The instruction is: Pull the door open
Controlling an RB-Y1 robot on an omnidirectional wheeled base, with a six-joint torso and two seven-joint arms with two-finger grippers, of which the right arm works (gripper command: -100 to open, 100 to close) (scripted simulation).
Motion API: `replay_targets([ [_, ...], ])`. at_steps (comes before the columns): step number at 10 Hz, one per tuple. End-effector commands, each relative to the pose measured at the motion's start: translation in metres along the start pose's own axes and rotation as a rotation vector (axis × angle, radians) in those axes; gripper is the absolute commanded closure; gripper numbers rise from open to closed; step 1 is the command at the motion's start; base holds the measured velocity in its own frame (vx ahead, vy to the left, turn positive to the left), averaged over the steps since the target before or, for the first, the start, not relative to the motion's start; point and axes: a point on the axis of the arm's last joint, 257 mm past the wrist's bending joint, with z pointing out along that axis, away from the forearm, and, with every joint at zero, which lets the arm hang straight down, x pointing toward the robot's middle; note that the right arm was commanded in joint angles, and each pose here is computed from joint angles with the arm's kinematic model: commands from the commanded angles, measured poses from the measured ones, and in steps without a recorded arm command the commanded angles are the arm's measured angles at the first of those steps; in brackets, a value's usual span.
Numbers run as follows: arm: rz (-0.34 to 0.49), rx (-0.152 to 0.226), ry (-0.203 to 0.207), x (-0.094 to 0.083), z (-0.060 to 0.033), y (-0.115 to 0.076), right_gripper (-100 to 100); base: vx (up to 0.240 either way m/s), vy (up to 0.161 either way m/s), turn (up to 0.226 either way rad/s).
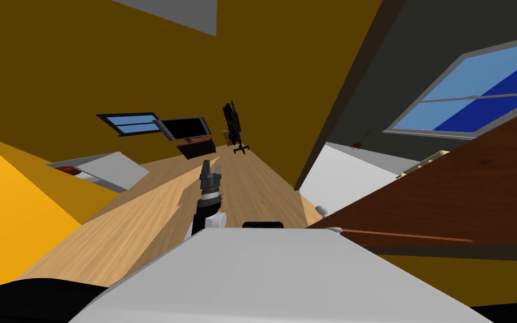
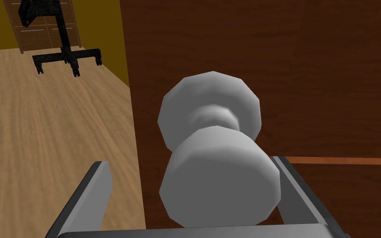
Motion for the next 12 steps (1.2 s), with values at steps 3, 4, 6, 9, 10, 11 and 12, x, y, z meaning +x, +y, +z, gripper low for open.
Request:
replay_targets([
  [3,0.040,0.031,-0.015,-0.010,0.0005,-0.025,100,0.003,0.004,0.006],
  [4,0.040,0.031,-0.015,-0.010,0.0005,-0.025,100,-0.024,-0.010,0.010],
  [6,0.040,0.031,-0.015,-0.010,0.0005,-0.025,100,-0.002,-0.004,-0.003],
  [9,0.003,0.031,-0.001,-0.001,0.0023,-0.006,100,-0.014,-0.002,-0.044],
  [10,0.004,0.040,-0.002,-0.001,0.0024,-0.008,100,-0.032,-0.009,-0.129],
  [11,0.006,0.071,-0.003,-0.003,0.0027,-0.014,100,-0.041,0.013,-0.172],
  [12,0.006,0.071,-0.003,-0.003,0.0027,-0.014,100,-0.039,0.009,-0.065],
])
